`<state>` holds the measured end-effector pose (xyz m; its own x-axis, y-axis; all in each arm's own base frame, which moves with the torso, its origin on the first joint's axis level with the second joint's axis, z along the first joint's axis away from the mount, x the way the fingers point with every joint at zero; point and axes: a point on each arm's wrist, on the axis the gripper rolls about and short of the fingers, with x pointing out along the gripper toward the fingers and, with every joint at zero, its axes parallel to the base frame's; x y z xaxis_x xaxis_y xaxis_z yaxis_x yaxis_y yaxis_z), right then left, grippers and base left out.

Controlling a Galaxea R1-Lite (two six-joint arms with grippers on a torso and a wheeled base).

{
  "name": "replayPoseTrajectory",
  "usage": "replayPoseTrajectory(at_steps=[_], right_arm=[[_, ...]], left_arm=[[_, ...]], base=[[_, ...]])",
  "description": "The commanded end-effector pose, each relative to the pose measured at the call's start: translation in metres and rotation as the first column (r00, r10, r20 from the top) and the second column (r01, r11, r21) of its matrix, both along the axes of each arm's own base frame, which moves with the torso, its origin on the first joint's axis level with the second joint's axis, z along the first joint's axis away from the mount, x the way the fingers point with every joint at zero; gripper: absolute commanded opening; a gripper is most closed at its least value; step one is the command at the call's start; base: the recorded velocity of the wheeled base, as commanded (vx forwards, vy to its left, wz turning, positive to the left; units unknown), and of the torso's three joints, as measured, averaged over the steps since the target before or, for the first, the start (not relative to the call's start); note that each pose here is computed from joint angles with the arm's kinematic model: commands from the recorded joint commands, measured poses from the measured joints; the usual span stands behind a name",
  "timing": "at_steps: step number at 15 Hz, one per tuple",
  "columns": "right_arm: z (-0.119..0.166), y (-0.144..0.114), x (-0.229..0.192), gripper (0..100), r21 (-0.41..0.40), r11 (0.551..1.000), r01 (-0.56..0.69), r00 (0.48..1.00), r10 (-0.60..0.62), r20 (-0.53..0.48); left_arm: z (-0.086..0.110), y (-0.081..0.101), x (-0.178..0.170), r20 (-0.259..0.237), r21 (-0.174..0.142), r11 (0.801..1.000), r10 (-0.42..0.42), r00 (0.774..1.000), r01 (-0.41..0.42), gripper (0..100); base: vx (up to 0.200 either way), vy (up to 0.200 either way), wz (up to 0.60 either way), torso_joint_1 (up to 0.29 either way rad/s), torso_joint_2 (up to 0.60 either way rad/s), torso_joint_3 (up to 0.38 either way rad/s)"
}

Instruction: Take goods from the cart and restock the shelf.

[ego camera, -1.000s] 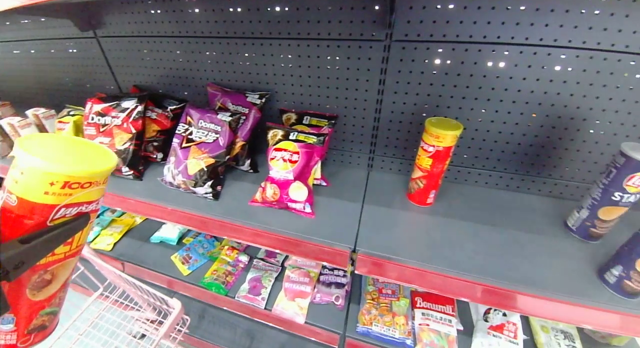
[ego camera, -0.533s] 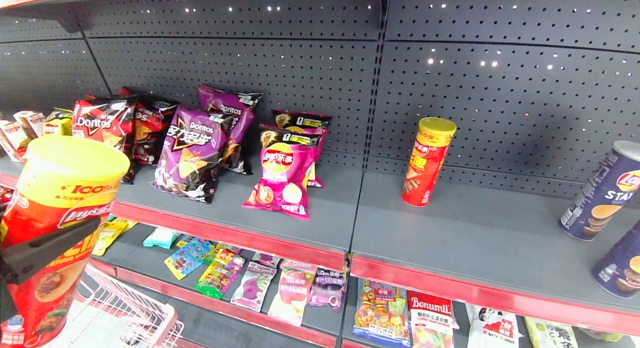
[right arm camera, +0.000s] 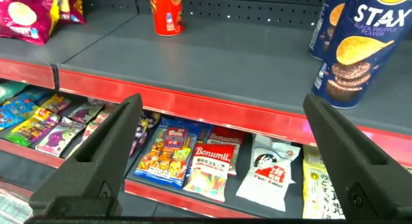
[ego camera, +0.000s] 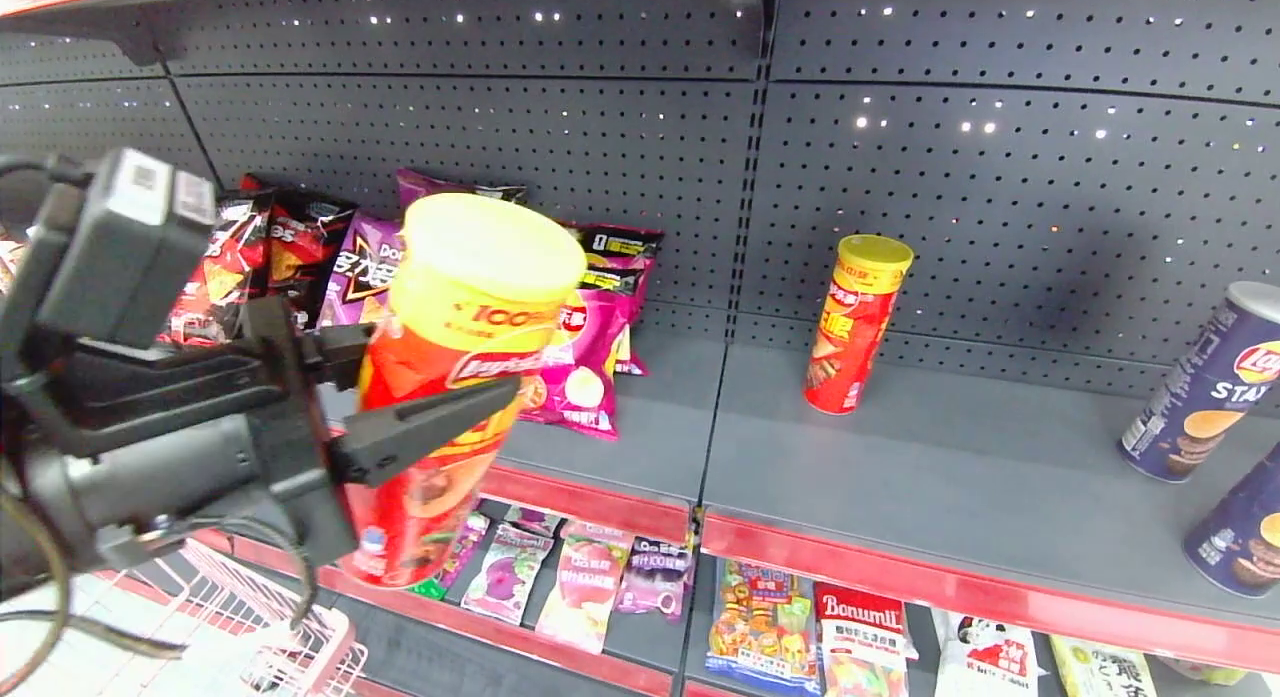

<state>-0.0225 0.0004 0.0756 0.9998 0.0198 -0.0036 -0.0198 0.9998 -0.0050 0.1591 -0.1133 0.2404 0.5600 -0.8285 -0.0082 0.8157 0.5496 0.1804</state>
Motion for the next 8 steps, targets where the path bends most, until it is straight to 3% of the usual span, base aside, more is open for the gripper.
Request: replayPoseTrajectory(at_steps=[1,3,5,7,8], right_arm=[[0.0,0.0,0.0,100,0.001,1.0,0.0,1.0,0.0,0.001],[0.0,0.0,0.001,100,-0.009,1.0,-0.005,1.0,0.005,-0.012],[0.0,0.0,0.001,100,-0.009,1.0,0.003,1.0,-0.003,-0.018],[0.004,0.0,0.002,100,-0.052,0.998,-0.039,0.999,0.037,-0.031],[0.027,0.001,0.002,100,-0.068,0.995,-0.073,0.997,0.072,-0.013]], left_arm=[[-0.029,-0.044,0.019,-0.112,0.025,0.994,-0.104,0.988,0.107,0],[-0.03,-0.042,0.016,-0.115,0.03,0.996,-0.077,0.99,0.081,0],[-0.024,-0.031,0.007,-0.091,0.022,0.999,0.034,0.995,-0.032,0],[-0.03,0.0,-0.01,-0.11,0.057,0.988,0.151,0.982,-0.145,0],[-0.031,0.014,-0.016,-0.116,0.081,0.979,0.196,0.974,-0.188,0]], base=[[0.0,0.0,0.0,0.0,0.0,0.0],[0.0,0.0,0.0,0.0,0.0,0.0],[0.0,0.0,0.0,0.0,0.0,0.0],[0.0,0.0,0.0,0.0,0.0,0.0],[0.0,0.0,0.0,0.0,0.0,0.0]])
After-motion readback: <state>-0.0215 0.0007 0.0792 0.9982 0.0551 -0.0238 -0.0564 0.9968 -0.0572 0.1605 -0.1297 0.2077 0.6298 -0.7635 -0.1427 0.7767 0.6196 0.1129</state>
